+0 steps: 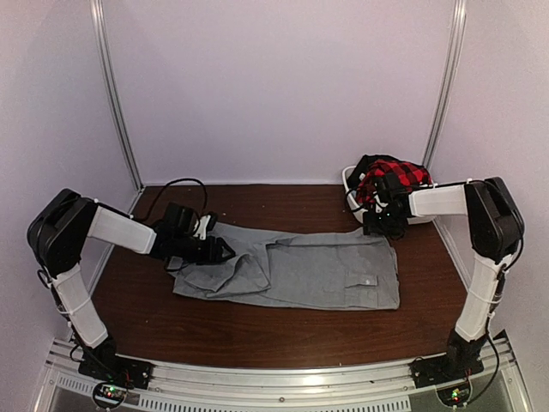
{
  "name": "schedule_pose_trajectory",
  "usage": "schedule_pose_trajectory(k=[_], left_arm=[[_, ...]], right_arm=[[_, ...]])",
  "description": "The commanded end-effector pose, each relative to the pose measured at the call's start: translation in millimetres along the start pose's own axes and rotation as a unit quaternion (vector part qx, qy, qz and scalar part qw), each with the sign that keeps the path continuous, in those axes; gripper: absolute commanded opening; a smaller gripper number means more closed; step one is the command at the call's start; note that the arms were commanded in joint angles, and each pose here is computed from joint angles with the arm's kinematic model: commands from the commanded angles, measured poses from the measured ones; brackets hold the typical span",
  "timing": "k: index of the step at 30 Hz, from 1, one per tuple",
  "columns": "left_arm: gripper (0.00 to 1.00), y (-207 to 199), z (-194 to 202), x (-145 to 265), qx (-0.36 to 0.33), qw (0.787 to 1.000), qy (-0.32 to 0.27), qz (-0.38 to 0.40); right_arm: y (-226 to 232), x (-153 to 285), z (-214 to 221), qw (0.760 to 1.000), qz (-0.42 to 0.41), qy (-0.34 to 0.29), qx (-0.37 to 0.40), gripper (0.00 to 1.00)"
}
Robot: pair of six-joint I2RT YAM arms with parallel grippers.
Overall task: Fold and stack the long sleeve shirts
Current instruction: Fold the 1/3-folded shirt at the center of the board.
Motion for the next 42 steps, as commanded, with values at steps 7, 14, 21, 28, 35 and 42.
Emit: schedule_pose_trajectory(k=[7,14,21,28,35,42], left_arm=[[0.61,8.6,28.6,-1.5,0.001,1.000,0.002,-0.018],[0.61,7.8,23.7,1.8,-0.001,1.000,-0.004,-0.022],[0.60,7.9,20.9,3.5,-0.001,1.000,-0.005,-0.026],[0.60,7.5,15.8,5.6,-0.004,0.999,-0.007,-0.031],[0.60,6.7,10.3,6.8,-0.009,0.999,-0.008,-0.034],[0.60,6.5,10.3,8.1,-0.010,0.999,-0.006,-0.035]], right_arm=[[-7.7,-27.7,-2.4,0.999,-0.021,0.018,0.016,0.67],[-9.1,-25.4,16.1,0.998,-0.047,0.025,0.026,0.46],[-8.3,-5.5,16.0,0.996,-0.075,-0.015,0.048,0.23],[-16.2,26.1,21.2,0.993,-0.094,-0.068,0.037,0.20],[-13.3,51.2,44.1,0.986,-0.150,-0.076,0.018,0.20],[-24.2,64.1,83.0,0.984,-0.169,-0.057,-0.025,0.20]])
Point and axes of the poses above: each gripper's point midway between its finger pads, its own x axis back along the fingers, its own y axis along the line the jaws close on, z = x × y, the point moved 1 cm from there along x, back along the fingers, and after that the axes turned 11 degrees about -x, right-handed, at the moved point
